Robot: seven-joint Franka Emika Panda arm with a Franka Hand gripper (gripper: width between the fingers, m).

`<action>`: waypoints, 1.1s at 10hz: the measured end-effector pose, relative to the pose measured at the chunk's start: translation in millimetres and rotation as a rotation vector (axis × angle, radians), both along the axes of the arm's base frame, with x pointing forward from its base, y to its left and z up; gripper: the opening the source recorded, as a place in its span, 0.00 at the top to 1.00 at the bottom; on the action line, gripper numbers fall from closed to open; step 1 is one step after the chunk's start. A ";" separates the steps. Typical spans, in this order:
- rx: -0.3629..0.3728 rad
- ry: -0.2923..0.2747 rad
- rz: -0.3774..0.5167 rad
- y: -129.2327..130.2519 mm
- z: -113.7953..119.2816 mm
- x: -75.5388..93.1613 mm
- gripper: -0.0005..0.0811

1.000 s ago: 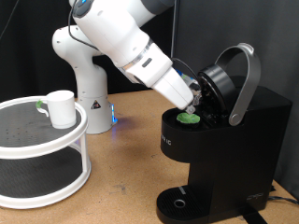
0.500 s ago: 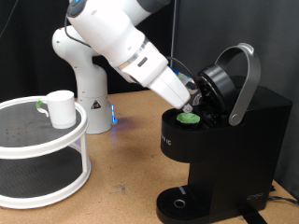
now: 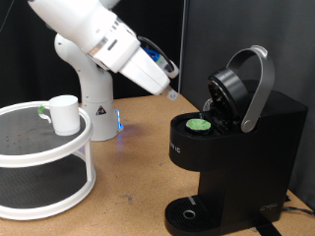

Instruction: Make a cup of coffee with the keurig machine

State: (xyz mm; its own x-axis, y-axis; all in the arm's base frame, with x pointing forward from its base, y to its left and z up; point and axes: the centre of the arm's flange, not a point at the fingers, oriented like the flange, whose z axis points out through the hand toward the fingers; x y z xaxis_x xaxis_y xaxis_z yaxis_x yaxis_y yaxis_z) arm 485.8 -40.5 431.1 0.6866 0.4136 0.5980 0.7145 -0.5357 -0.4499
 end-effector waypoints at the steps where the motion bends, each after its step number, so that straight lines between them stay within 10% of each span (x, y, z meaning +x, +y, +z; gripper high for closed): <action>1: 0.018 0.001 -0.010 -11.2 12.0 1.6 0.01; 8: 0.054 0.001 -0.035 -42.6 61.6 10.5 0.01; 11: 0.084 -0.109 0.027 -33.5 70.2 14.8 0.01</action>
State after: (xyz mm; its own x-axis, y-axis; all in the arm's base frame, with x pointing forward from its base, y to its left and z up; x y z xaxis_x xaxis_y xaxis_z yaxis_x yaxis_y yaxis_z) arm 500.6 -74.0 501.4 0.6052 0.3766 0.7014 0.7752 -0.4794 -0.4115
